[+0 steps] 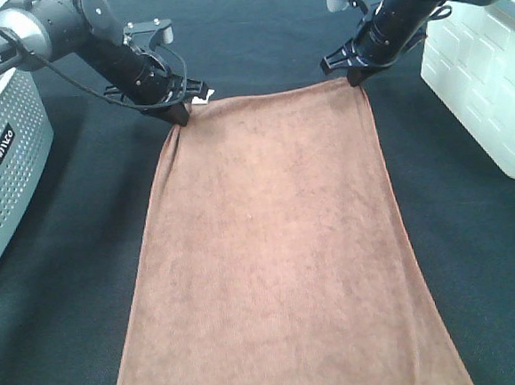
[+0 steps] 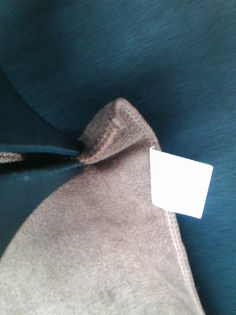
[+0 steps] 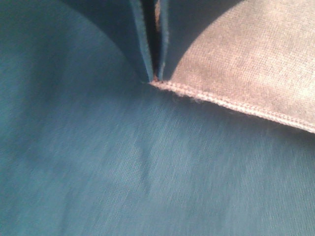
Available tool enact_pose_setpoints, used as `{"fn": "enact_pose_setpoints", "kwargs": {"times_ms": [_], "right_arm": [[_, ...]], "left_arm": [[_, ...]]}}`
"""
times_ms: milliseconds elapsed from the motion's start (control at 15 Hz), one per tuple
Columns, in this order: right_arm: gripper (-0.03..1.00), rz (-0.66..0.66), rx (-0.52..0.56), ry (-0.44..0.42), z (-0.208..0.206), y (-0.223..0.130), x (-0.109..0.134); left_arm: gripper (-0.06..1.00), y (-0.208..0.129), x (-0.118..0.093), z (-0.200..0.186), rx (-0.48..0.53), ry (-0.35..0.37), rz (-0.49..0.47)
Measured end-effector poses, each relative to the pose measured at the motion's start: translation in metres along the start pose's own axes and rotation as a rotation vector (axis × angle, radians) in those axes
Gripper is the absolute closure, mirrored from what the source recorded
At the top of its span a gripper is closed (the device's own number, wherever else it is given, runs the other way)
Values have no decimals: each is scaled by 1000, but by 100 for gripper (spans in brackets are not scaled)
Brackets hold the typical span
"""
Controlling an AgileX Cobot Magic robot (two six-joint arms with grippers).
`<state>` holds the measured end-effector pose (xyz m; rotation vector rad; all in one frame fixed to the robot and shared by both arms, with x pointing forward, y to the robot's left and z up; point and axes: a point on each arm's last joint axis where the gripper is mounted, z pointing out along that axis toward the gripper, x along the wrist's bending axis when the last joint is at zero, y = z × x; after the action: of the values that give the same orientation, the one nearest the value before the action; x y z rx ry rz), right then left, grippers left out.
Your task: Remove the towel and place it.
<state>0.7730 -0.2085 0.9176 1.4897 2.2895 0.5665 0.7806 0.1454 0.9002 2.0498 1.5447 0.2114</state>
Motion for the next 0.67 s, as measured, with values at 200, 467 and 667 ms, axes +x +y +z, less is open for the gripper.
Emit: {"fn": "enact_pose_setpoints", "kwargs": {"times_ms": [200,467,667], "right_arm": [[97,-34,-39,-39,0,3,-3],[97,-81,-107,-99,0,10,-9],[97,-80,-173,-120,-1,16,-10]], "left_arm": [[94,5,2,-1,-52,20,25],[94,24,3,-13,-168,67,80],[94,39,2,-28,-251,99,119]]}}
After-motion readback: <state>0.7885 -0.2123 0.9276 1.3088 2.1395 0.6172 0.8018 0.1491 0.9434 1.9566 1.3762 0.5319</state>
